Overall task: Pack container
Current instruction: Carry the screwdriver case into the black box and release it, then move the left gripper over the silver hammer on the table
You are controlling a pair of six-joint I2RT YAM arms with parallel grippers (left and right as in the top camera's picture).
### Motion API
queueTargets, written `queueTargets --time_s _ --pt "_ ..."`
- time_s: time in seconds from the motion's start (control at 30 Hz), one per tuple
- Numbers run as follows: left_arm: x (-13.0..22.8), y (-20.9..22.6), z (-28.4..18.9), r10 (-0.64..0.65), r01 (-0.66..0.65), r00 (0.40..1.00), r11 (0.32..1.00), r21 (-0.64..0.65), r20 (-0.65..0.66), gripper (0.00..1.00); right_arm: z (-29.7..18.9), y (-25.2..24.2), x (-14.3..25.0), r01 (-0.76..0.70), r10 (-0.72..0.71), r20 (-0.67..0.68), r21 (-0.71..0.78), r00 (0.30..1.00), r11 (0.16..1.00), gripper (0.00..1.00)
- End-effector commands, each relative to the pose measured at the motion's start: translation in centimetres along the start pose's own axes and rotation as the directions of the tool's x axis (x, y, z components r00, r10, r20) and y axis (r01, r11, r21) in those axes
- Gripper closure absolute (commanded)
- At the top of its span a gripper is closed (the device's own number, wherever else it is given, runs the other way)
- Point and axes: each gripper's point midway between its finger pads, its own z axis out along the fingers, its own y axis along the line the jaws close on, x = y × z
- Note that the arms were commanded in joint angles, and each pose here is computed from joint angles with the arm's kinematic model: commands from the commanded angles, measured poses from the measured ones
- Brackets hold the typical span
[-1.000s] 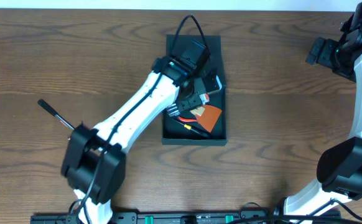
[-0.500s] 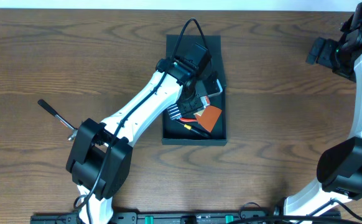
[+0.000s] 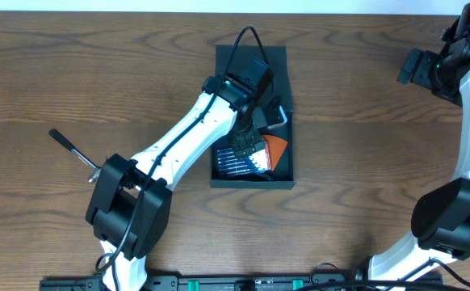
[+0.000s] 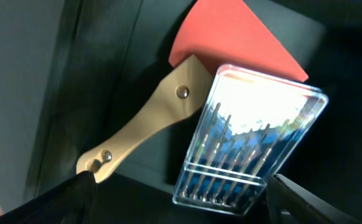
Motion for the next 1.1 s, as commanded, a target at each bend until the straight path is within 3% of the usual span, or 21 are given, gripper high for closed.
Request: queueTargets --time_s 0.0,0.2,0.33,0.43,0.53,0.6,0.7,0.8,0.93,1.07 --pt "0.6 0.9 -1.8 -0.023 0.021 0.999 0.997 -0.079 -0.022 0.15 0.5 -0.4 0.2 0.011 -0.011 -0.015 0.009 1.000 1.000 0.01" --pt "3.7 5.8 -10.2 -0.233 0.232 0.971 0.890 -0.394 0.044 0.01 0.5 -0.4 0.2 0.012 -0.011 -0.014 0.009 1.000 1.000 0.01" --pt "8.2 8.8 -17.3 -0.420 0.469 0.882 0.740 -0.482 0.213 0.02 0.5 -0.4 0.2 0.023 -0.023 -0.015 0.009 1.000 1.000 0.01" --pt "13.8 11.3 -22.0 -0.589 0.690 0.719 0.537 -0.485 0.370 0.02 0.5 -0.4 0.2 0.030 -0.030 -0.016 0.009 0.999 1.000 0.01" --pt "20.2 13.2 -24.8 -0.720 0.852 0.489 0.274 -0.445 0.492 0.02 0.5 -0.4 0.2 0.030 -0.030 -0.015 0.009 0.999 1.000 0.01" --pt "24.0 13.9 -25.6 -0.771 0.902 0.346 0.117 -0.416 0.535 0.02 0.5 -0.4 0.2 0.030 -0.030 -0.015 0.009 0.999 1.000 0.01" --pt "29.4 14.6 -25.6 -0.798 0.931 0.060 -0.172 -0.321 0.600 0.01 0.5 -0.4 0.2 0.030 -0.030 -0.016 0.009 0.999 1.000 0.01" --pt "33.5 15.1 -24.4 -0.773 0.888 -0.165 -0.387 -0.249 0.613 0.02 0.5 -0.4 0.3 0.030 -0.030 -0.016 0.008 0.999 1.000 0.01" --pt "37.4 16.0 -21.1 -0.740 0.804 -0.350 -0.552 -0.220 0.575 0.01 0.5 -0.4 0.5 0.030 -0.030 -0.026 0.010 0.999 0.999 0.01" --pt "39.2 16.9 -16.5 -0.743 0.766 -0.466 -0.611 -0.200 0.480 0.02 0.5 -0.5 0.9 0.032 -0.031 -0.041 0.012 0.999 0.999 0.01"
